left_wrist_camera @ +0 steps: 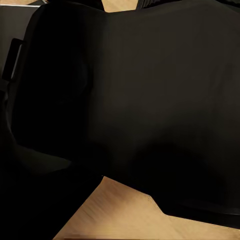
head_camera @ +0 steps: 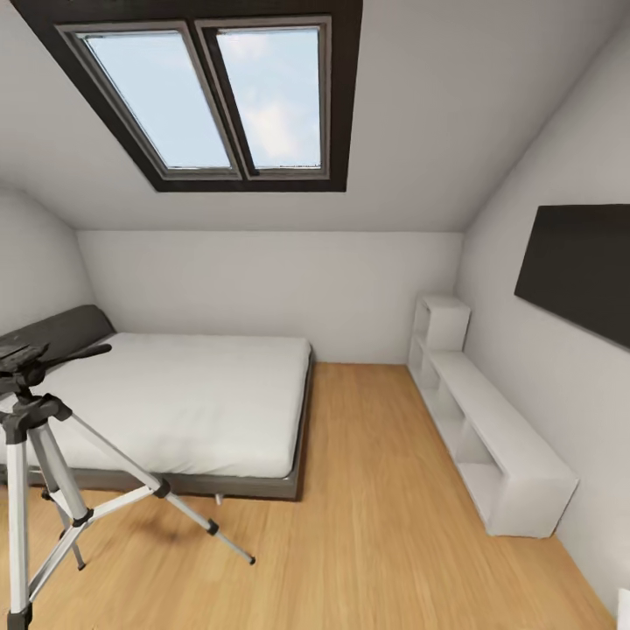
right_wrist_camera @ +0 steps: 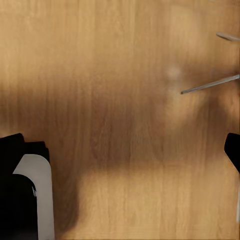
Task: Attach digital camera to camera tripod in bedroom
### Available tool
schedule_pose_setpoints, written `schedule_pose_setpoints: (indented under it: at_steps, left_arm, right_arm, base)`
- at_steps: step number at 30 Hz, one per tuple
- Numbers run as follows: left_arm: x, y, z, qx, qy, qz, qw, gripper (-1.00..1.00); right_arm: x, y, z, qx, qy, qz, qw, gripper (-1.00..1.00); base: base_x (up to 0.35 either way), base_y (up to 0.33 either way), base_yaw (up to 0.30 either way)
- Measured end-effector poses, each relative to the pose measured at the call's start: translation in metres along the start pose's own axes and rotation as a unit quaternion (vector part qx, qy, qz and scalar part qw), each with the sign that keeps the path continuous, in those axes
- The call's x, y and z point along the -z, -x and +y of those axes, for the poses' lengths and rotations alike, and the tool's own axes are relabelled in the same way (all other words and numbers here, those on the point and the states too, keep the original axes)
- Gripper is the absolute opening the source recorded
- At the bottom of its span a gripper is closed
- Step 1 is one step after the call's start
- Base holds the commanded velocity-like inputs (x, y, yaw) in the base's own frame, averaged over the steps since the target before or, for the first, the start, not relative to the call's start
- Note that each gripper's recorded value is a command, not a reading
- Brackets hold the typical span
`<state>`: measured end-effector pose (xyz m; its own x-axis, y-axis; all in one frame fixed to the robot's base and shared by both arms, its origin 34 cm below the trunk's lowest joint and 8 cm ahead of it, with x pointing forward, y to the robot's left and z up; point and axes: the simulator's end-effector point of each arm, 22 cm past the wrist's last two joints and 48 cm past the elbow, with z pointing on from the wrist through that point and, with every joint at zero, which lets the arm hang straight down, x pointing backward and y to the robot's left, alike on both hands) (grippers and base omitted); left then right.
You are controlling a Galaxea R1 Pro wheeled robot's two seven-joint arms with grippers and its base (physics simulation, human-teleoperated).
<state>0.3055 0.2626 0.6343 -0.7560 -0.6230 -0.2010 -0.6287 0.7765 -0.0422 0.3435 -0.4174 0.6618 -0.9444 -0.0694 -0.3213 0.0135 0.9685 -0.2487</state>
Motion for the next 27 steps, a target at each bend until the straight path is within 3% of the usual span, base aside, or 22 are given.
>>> schedule_pose_setpoints:
  at_steps: [27]
  left_arm:
    - [0.0000, 0.0003, 0.0002, 0.001, 0.000, 0.000, 1.0000, -1.00]
  right_arm:
    - [-0.0001, 0.0000, -0.0009, 0.000, -0.001, 0.000, 1.0000, 1.00]
  base:
    - [0.311, 0.000, 0.300]
